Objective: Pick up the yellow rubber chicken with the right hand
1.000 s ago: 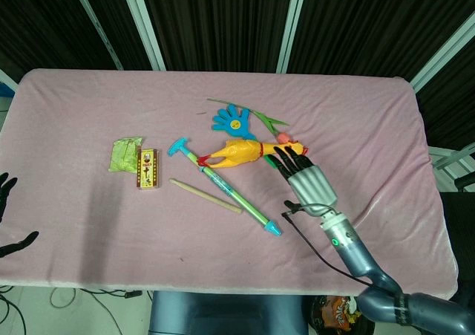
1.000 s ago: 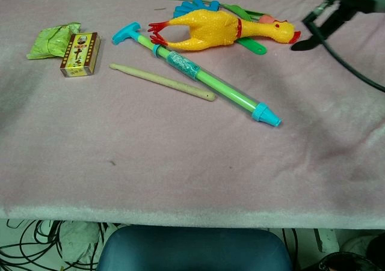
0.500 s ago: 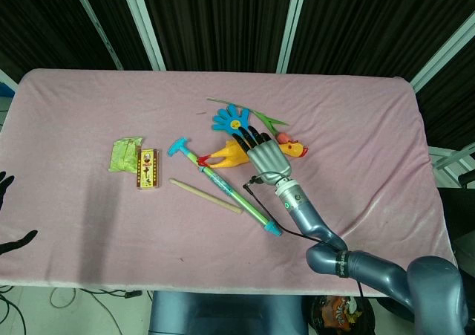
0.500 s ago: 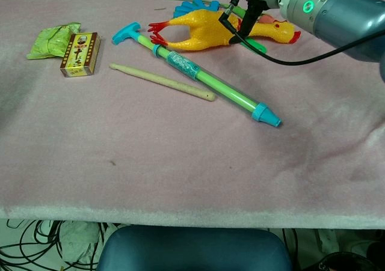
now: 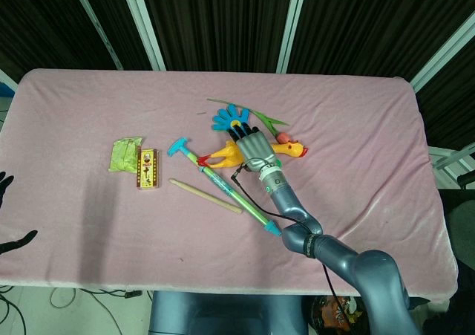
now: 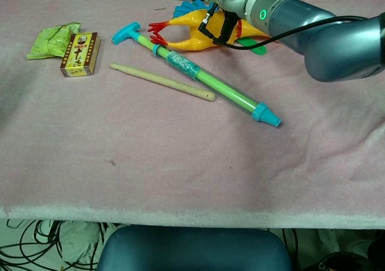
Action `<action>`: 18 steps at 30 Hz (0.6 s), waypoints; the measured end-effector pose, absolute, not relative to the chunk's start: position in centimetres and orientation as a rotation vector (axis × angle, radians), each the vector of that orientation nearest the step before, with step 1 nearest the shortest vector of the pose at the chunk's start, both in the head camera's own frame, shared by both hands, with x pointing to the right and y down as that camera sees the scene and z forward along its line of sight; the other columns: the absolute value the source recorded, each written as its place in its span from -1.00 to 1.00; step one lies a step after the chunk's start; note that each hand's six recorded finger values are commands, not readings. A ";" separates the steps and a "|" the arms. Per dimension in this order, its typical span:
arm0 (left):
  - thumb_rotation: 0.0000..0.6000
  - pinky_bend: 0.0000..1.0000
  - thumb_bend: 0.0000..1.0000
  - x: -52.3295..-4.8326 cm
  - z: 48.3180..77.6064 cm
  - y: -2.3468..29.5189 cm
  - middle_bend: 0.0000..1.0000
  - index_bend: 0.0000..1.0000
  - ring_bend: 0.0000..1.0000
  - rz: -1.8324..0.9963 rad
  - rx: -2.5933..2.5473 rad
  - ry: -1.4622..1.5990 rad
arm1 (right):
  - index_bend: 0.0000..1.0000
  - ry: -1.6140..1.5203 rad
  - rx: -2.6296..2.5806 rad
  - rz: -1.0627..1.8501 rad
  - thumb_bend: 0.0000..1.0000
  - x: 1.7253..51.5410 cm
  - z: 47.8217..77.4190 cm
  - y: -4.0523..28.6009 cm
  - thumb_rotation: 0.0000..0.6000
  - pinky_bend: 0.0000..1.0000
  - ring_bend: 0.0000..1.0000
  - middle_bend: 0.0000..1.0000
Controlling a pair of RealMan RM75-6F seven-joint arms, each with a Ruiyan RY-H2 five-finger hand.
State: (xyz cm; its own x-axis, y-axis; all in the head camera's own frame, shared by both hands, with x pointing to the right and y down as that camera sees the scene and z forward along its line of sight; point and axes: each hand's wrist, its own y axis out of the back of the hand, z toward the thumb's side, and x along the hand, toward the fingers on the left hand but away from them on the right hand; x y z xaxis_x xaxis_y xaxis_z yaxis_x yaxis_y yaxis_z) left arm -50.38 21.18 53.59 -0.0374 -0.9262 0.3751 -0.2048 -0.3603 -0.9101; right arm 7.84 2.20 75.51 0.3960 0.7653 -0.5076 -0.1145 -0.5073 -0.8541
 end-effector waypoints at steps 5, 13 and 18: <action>1.00 -1.00 -1.00 -50.4 53.6 21.1 -1.00 -1.00 -1.00 -1.450 -1.603 1.214 | 0.30 -0.574 -1.815 1.219 0.37 6.7 76.1 2.9 1.00 0.33 0.15 0.21; 1.00 -1.00 -1.00 -50.3 53.5 21.2 -1.00 -1.00 -1.00 -1.433 -1.600 1.214 | 0.57 -0.659 -1.844 1.068 0.44 6.0 74.0 3.1 1.00 0.43 0.33 0.40; 1.00 -1.00 -1.00 -50.1 53.3 21.2 -1.00 -1.00 -1.00 -1.415 -1.594 1.214 | 0.58 -0.755 -1.826 0.971 0.44 7.1 71.0 2.2 1.00 0.43 0.34 0.41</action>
State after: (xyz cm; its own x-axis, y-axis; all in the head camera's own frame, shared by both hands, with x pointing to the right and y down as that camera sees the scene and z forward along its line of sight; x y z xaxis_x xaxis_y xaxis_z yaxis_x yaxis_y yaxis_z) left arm -50.10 21.21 53.28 -0.0232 -0.9365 0.3498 -0.2033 -0.3381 -0.9189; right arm 7.13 2.20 71.04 0.5036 0.8085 -0.3046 0.0958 -0.4026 -0.9103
